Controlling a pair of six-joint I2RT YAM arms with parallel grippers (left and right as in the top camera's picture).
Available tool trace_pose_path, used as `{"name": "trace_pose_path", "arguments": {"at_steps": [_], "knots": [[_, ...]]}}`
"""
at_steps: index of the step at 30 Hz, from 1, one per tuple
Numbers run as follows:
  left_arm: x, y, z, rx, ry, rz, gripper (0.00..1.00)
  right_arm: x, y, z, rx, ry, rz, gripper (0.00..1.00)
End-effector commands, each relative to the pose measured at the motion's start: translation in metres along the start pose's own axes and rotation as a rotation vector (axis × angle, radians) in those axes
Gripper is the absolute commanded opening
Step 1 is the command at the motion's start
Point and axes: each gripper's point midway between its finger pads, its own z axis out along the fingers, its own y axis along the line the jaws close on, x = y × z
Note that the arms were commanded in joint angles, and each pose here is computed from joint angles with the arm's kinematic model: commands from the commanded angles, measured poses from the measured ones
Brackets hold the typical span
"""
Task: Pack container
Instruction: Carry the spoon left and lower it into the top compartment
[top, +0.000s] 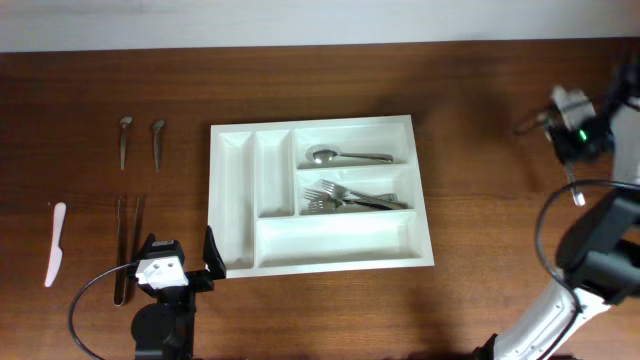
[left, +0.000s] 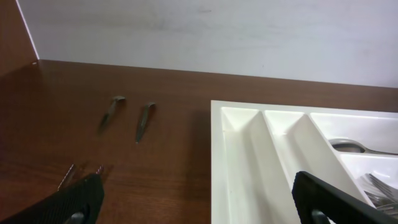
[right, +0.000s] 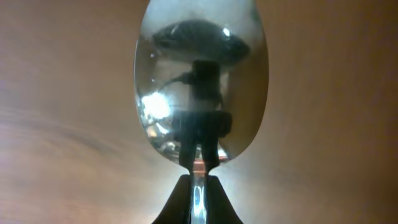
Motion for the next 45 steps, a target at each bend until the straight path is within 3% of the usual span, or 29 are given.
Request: {"name": "trace_pose_path", "arguments": {"at_steps": [1, 5, 10, 17, 22, 35, 45], "knots": [[0.001, -0.003, 0.000, 0.014, 0.001, -0.002, 0.99, -0.064, 0.040, -0.028, -0.026, -0.145, -0.180, 0.04], [0.001, -0.003, 0.000, 0.014, 0.001, -0.002, 0.99, -0.111, 0.098, -0.043, -0.027, -0.208, -0.417, 0.04], [0.001, -0.003, 0.000, 0.014, 0.001, -0.002, 0.99, -0.140, 0.185, -0.045, -0.074, -0.236, -0.723, 0.04], [0.001, -0.003, 0.000, 0.014, 0.001, -0.002, 0.99, -0.153, 0.279, -0.055, -0.165, -0.311, -1.025, 0.04], [0.001, -0.003, 0.000, 0.014, 0.001, -0.002, 0.99, -0.147, 0.315, -0.056, -0.226, -0.347, -1.202, 0.04], [0.001, -0.003, 0.000, 0.014, 0.001, -0.001, 0.99, -0.135, 0.340, -0.025, -0.356, -0.380, -1.340, 0.04], [0.001, -0.003, 0.000, 0.014, 0.001, -0.002, 0.99, -0.138, 0.357, 0.013, -0.437, -0.388, -1.333, 0.04]]}}
